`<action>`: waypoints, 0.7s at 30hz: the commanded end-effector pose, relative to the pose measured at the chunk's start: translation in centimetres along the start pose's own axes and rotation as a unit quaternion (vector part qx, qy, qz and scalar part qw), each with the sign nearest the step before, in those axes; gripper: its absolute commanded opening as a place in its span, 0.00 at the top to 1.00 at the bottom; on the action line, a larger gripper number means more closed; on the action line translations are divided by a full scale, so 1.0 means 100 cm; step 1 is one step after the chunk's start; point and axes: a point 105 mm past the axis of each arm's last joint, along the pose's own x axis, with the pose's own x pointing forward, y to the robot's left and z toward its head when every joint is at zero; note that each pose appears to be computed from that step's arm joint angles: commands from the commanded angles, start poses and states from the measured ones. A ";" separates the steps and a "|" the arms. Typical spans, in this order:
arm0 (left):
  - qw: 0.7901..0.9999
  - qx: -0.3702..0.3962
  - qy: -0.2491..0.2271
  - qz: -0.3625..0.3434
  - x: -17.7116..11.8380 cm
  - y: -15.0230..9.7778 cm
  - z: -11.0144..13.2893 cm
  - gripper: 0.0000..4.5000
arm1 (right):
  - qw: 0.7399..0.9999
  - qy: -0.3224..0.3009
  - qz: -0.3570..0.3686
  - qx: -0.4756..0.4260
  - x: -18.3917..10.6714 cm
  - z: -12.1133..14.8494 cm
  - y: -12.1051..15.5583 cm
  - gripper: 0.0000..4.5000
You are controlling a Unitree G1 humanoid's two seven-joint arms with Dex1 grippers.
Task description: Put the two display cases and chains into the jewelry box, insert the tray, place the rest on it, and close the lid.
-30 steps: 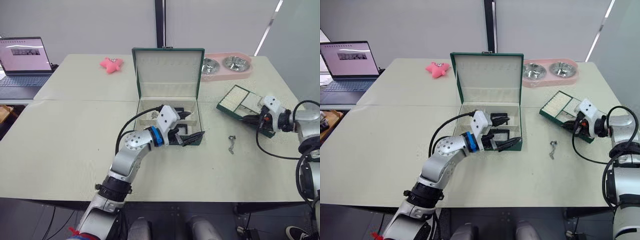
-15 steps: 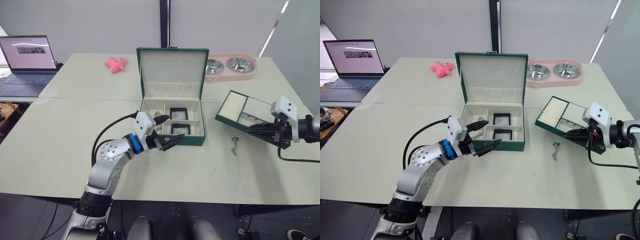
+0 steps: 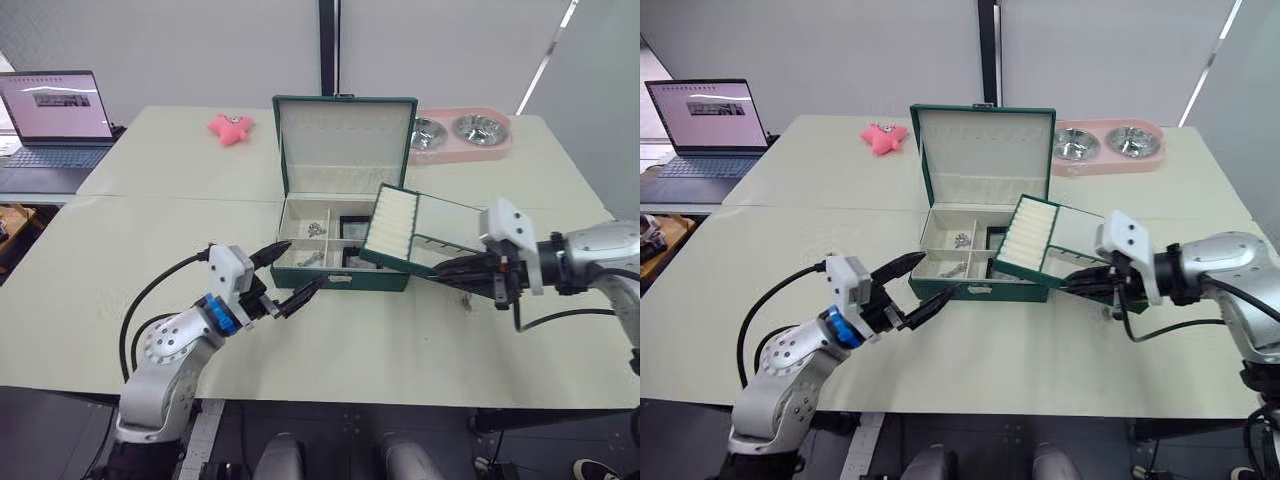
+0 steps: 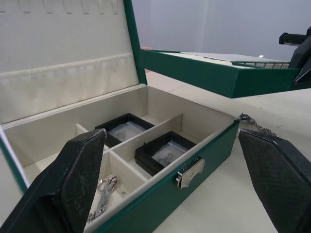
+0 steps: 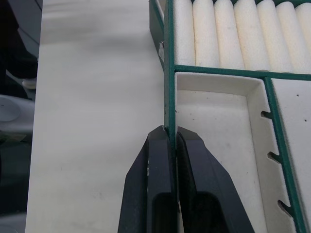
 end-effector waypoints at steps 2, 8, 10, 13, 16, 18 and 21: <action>0.999 0.020 -0.010 0.024 -0.018 -0.008 0.014 0.00 | 0.998 -0.008 0.014 -0.056 0.014 0.020 -0.008 1.00; 0.997 0.027 0.009 0.067 -0.044 -0.012 0.011 0.00 | 0.995 -0.006 0.034 -0.094 0.046 0.037 -0.021 1.00; 0.996 0.029 0.012 0.087 -0.051 -0.011 0.011 0.00 | 0.994 -0.009 0.041 -0.105 0.057 0.044 -0.022 1.00; 0.993 0.028 0.014 0.113 -0.058 -0.011 0.011 0.00 | 0.992 -0.010 0.054 -0.115 0.070 0.049 -0.022 1.00; 0.990 0.026 0.015 0.135 -0.064 -0.010 0.011 0.00 | 0.991 -0.005 0.060 -0.123 0.081 0.049 -0.022 1.00; 0.989 0.025 0.016 0.144 -0.067 -0.011 0.011 0.00 | 0.990 -0.001 0.062 -0.126 0.087 0.050 -0.022 1.00; 0.987 0.023 0.015 0.156 -0.072 -0.012 0.012 0.00 | 0.990 0.007 0.059 -0.129 0.097 0.054 -0.024 1.00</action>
